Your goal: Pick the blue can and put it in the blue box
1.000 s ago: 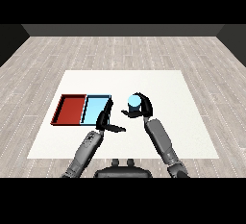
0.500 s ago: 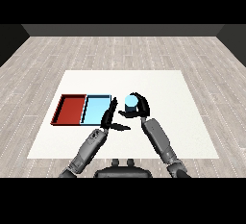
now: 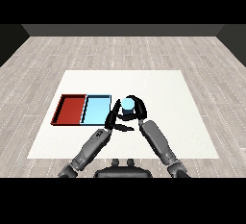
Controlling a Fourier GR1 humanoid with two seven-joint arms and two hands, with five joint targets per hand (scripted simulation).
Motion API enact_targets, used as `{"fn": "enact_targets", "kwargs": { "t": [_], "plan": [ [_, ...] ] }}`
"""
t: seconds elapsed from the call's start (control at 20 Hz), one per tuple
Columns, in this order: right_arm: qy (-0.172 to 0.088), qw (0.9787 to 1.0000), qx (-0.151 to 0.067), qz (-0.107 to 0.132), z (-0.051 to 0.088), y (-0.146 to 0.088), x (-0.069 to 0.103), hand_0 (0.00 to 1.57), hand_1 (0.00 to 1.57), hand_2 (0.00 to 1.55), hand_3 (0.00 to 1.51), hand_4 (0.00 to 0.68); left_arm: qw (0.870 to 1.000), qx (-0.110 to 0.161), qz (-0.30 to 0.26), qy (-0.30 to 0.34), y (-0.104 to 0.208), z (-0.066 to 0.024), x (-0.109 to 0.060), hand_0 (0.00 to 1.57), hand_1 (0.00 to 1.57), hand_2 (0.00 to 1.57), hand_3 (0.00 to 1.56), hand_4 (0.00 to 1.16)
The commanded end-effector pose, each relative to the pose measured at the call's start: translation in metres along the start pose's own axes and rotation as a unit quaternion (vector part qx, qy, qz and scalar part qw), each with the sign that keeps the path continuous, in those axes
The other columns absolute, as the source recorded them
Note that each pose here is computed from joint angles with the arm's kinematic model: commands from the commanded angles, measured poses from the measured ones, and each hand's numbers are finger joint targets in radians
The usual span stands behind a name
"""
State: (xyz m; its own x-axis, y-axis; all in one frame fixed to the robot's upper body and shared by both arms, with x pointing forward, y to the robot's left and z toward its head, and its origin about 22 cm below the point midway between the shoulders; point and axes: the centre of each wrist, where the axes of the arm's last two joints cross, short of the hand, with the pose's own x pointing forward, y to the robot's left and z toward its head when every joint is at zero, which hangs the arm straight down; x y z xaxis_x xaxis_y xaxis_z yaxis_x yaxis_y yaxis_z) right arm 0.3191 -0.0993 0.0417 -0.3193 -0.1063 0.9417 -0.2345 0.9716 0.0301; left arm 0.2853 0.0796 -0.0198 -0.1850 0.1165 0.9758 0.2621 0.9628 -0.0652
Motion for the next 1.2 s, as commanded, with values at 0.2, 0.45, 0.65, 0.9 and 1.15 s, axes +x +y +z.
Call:
{"fn": "enact_targets", "kwargs": {
  "t": [0.2,0.45,0.65,0.9,1.15],
  "plan": [
    [-0.015,0.9997,0.017,-0.005,0.005,0.003,0.006,1.42,1.42,1.46,1.36,0.559,1.0,0.001,-0.006,0.012,-0.003,-0.0139,-0.004,0.0,0.0,0.0,0.0,0.0],
    [-0.004,0.9998,0.007,-0.017,-0.016,0.009,0.005,1.43,1.43,1.46,1.38,0.552,1.0,-0.002,-0.017,0.014,-0.023,-0.0288,0.013,0.0,0.0,0.0,0.0,0.0],
    [-0.002,0.9998,0.018,-0.004,0.0,0.002,0.015,1.43,1.43,1.46,1.38,0.551,1.0,0.009,-0.023,0.01,0.002,-0.0348,0.001,0.0,0.0,0.0,0.0,0.0],
    [0.0,0.9997,0.019,-0.015,-0.002,0.02,-0.008,1.44,1.44,1.47,1.38,0.531,1.0,0.002,-0.006,0.01,-0.018,-0.0219,0.019,0.0,0.0,0.0,0.0,0.0],
    [0.002,0.9994,0.034,-0.002,0.001,0.028,-0.003,1.46,1.46,1.46,1.37,0.535,1.0,-0.004,-0.006,0.001,-0.011,-0.0398,0.013,0.0,0.0,0.0,0.0,0.0]
  ]
}}
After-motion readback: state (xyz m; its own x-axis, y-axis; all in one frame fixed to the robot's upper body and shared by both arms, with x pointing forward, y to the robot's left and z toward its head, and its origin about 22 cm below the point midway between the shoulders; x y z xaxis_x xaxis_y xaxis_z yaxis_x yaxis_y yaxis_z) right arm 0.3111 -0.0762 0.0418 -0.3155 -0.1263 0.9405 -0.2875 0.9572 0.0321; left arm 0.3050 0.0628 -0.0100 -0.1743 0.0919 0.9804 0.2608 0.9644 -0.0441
